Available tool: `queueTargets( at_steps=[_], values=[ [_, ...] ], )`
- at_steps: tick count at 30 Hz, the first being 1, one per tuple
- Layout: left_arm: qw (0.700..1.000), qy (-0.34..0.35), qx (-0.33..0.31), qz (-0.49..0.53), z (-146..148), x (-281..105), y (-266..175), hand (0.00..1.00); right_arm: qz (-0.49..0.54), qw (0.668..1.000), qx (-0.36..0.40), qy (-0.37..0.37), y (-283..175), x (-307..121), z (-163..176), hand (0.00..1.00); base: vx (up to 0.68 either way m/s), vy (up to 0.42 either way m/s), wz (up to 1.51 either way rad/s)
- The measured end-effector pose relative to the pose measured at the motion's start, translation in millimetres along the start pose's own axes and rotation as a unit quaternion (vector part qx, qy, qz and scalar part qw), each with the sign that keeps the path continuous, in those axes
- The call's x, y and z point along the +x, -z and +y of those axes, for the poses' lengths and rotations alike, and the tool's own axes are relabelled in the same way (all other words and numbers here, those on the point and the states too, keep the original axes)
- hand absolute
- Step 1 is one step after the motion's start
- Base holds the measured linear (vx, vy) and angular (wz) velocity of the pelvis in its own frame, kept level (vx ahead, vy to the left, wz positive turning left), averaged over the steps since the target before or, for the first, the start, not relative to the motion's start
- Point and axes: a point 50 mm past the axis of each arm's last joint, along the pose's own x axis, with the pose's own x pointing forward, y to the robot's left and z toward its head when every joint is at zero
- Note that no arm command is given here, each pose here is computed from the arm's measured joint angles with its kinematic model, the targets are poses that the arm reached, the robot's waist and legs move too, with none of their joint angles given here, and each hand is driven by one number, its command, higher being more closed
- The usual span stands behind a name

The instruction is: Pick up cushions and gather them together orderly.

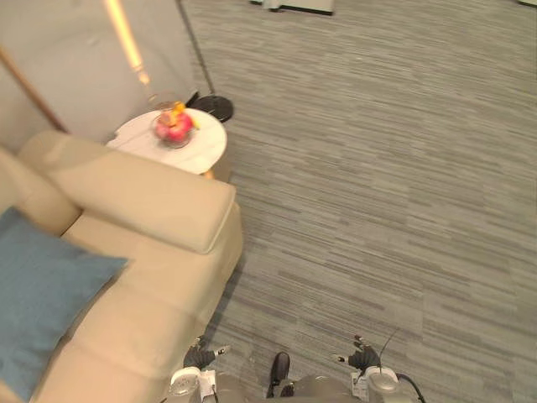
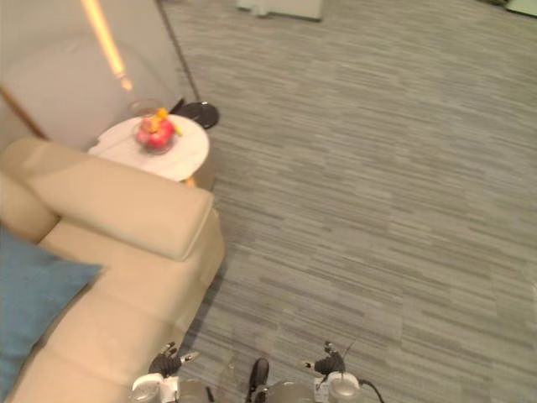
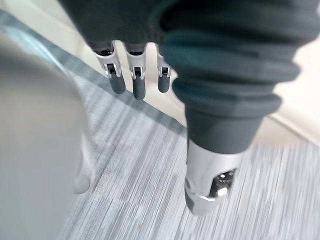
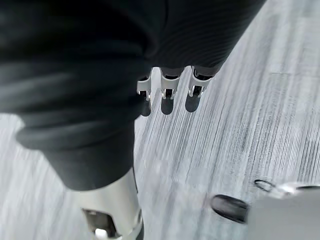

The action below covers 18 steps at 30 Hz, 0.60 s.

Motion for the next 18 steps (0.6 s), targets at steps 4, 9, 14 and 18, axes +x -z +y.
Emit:
queueTargets(
  at_steps=[4, 9, 14, 18],
  values=[
    [1.000, 0.004, -0.010, -0.015, -4.9, 0.7, -6.3, 0.00, 0.003, 1.000, 0.029, 0.006, 1.2, -0.7, 1.8, 0.00, 0.10, 0.042, -1.34],
    [1.000, 0.006, -0.013, -0.015, -5.6, -0.9, -4.2, 0.00, 0.002, 0.999, 0.051, -0.009, 13.5, -10.9, 18.3, 0.00, 0.21, 0.112, -1.39],
    [1.000, 0.000, -0.001, -0.003, 0.0, 1.4, -4.5, 0.00, 0.002, 0.998, 0.062, -0.024, 10.9, -11.0, 30.0, 0.00, 0.23, 0.090, -1.17],
    [1.000, 0.004, 0.009, -0.009, 0.3, 3.2, -9.3, 0.00, -0.001, 0.998, 0.056, -0.030, 0.8, -5.3, 33.5, 0.00, 0.28, -0.082, -1.02]
  ],
)
